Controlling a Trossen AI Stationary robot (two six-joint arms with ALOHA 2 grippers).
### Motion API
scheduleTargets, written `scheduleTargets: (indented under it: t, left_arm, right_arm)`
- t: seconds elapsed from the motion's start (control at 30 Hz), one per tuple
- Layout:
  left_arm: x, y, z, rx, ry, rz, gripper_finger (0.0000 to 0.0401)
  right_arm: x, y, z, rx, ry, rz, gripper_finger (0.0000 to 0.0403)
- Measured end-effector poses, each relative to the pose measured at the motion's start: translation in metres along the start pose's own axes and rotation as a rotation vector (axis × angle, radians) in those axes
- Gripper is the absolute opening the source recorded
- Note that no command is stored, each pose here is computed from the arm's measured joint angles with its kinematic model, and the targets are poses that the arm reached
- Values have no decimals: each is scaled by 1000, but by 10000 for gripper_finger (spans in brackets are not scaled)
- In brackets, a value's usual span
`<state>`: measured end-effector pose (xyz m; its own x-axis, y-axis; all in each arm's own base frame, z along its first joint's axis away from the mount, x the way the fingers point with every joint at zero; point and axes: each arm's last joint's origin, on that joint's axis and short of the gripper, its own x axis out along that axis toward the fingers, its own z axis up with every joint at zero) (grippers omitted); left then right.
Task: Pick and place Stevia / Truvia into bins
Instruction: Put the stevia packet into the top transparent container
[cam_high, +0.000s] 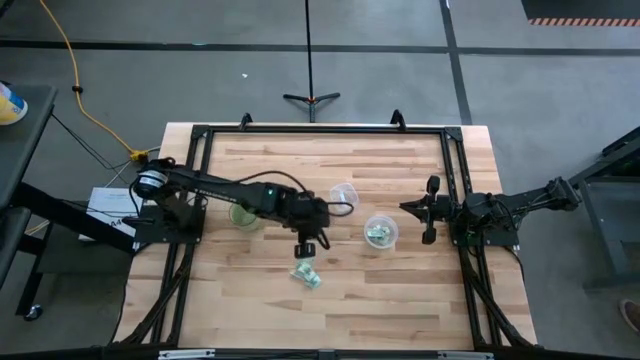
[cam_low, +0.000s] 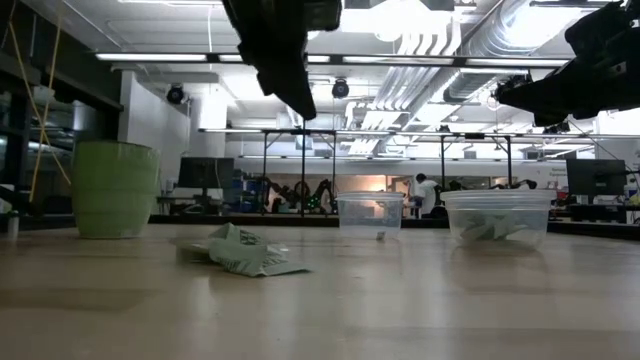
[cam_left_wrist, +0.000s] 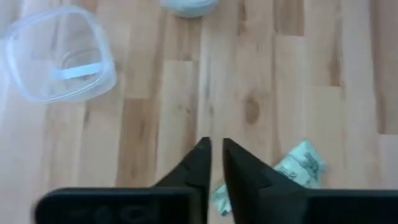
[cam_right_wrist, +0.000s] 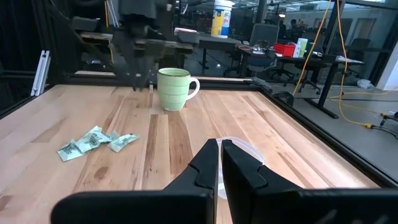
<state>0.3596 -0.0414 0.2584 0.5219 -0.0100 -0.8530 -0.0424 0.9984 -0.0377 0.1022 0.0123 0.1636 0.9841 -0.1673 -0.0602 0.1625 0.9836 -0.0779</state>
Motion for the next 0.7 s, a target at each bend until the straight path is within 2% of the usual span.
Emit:
scheduleTargets:
  t: [0.17,0.3,0.4,0.47,0.53,0.7]
  left_arm:
    - [14,13,-2,-51,59,-7,145]
    - [41,9,-10,37,151,-28,188]
    - [59,-1,-14,109,188,-135,212]
    - [67,-5,-19,147,229,-155,221]
    - [74,-8,-21,166,244,-122,223]
    - [86,-8,-33,161,357,-98,205]
  right_arm:
    - [0,0,0,0,0,2,12]
    - [0,0,0,0,0,2,12]
    - [0,0,-1,-3,7,4,12]
    - [1,1,-1,-5,12,6,12]
    - [1,1,-1,-6,13,7,12]
    - [1,1,-1,-7,16,7,12]
